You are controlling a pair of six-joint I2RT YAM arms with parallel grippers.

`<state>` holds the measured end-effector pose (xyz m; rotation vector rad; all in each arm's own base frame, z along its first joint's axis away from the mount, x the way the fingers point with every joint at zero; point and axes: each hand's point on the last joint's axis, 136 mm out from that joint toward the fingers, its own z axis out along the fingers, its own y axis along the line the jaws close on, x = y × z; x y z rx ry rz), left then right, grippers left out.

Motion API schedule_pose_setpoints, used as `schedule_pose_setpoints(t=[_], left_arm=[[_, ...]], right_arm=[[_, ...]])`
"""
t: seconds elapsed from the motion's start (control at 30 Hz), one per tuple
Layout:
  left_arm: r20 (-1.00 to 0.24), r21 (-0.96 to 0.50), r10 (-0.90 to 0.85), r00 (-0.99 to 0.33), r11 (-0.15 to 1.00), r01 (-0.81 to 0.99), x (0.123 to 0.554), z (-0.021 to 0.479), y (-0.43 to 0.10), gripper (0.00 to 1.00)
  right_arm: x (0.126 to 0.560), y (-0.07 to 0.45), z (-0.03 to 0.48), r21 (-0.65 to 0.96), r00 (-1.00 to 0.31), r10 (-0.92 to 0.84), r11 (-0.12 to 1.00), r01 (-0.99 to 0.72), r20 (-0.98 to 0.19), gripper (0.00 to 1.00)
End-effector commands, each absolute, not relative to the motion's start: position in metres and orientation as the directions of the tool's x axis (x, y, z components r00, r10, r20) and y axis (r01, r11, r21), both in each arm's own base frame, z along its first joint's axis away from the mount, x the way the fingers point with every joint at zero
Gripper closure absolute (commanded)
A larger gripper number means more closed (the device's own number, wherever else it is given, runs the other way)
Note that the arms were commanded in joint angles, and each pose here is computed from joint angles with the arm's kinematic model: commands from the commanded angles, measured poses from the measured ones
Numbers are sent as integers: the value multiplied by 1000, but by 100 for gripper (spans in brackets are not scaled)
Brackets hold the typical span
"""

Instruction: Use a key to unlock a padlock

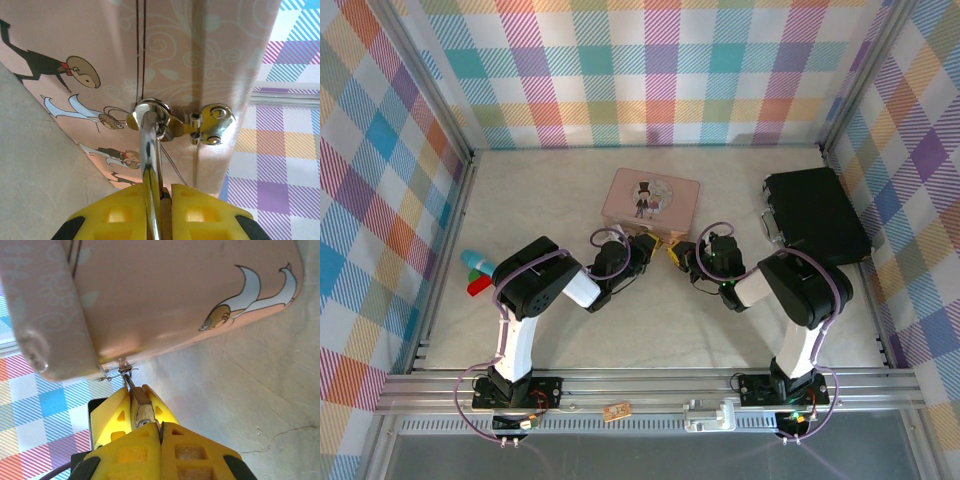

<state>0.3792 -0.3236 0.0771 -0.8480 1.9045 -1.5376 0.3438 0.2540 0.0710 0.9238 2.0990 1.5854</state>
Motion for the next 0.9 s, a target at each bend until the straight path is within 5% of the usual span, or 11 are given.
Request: schedule_pose_setpoints(t=[0.0, 0.33, 0.87], left_arm=[[-11, -1000, -691, -723, 6, 10, 364, 143, -354, 100], [3, -1000, -702, -712, 18, -23, 364, 138, -354, 100], [-41, -998, -606, -795, -8, 58, 341, 160, -367, 100]], right_arm=[[328, 274, 80, 951, -793, 605, 202, 235, 67, 100], [314, 285, 99, 954, -802, 595, 268, 137, -52, 100], [336, 283, 104, 952, -846, 528, 292, 95, -77, 100]])
